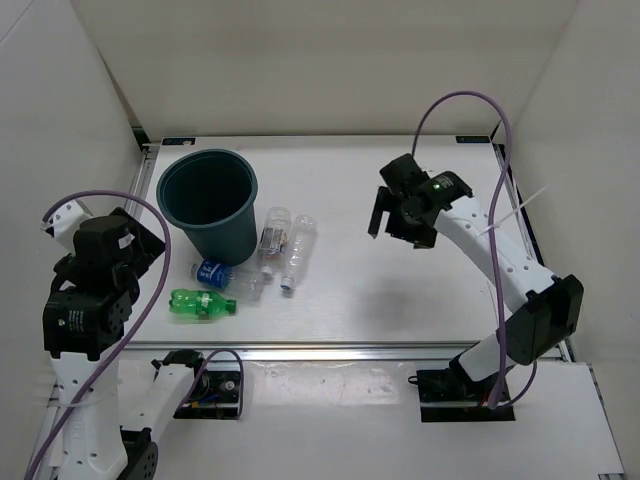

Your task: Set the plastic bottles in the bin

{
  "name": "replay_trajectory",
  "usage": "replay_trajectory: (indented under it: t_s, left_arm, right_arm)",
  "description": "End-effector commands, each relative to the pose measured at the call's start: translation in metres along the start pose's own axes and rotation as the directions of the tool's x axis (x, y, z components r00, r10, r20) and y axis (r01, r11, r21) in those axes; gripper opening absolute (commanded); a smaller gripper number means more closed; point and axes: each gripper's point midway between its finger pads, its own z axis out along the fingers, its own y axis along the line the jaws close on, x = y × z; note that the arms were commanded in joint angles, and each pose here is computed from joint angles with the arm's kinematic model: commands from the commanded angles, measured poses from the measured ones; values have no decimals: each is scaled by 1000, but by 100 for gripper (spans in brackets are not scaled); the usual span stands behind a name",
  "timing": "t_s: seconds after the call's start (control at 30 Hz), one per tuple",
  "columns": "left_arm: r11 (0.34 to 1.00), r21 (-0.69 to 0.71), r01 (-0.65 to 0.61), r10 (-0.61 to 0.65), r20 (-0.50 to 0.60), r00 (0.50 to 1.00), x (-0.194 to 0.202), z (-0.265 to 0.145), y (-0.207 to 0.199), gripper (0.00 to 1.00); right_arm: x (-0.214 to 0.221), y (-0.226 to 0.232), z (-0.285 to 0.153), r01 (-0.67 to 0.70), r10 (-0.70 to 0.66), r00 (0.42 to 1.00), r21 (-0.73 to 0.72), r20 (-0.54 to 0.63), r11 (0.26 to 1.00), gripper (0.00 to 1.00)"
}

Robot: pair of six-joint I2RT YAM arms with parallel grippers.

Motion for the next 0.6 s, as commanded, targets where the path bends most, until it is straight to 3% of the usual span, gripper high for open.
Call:
replay_trajectory:
  t_s: [0.0, 0.13, 0.3, 0.43, 0.57]
  left_arm:
    - [997, -45, -67, 65, -57, 996, 15, -2, 15, 100]
    - [998, -48, -41, 39, -42, 998, 9, -3, 12, 100]
    - [1000, -9, 23, -23, -105, 994, 22, 6, -6, 100]
    - [994, 106, -9, 29, -194, 981, 46, 14, -27, 100]
    - [993, 115, -35, 63, -246, 967, 63, 18, -27, 100]
  right_arm:
    - [4, 60, -16, 124, -137, 990, -290, -24, 949, 100]
    - [6, 114, -18, 172, -242, 967, -495, -81, 852, 100]
    - [-8, 179, 2, 168, -280, 958, -663, -65, 729, 100]
    - [-9, 214, 51, 116, -292, 943, -667, -159, 736, 100]
    - [3, 231, 78, 101, -321, 923, -674, -211, 732, 100]
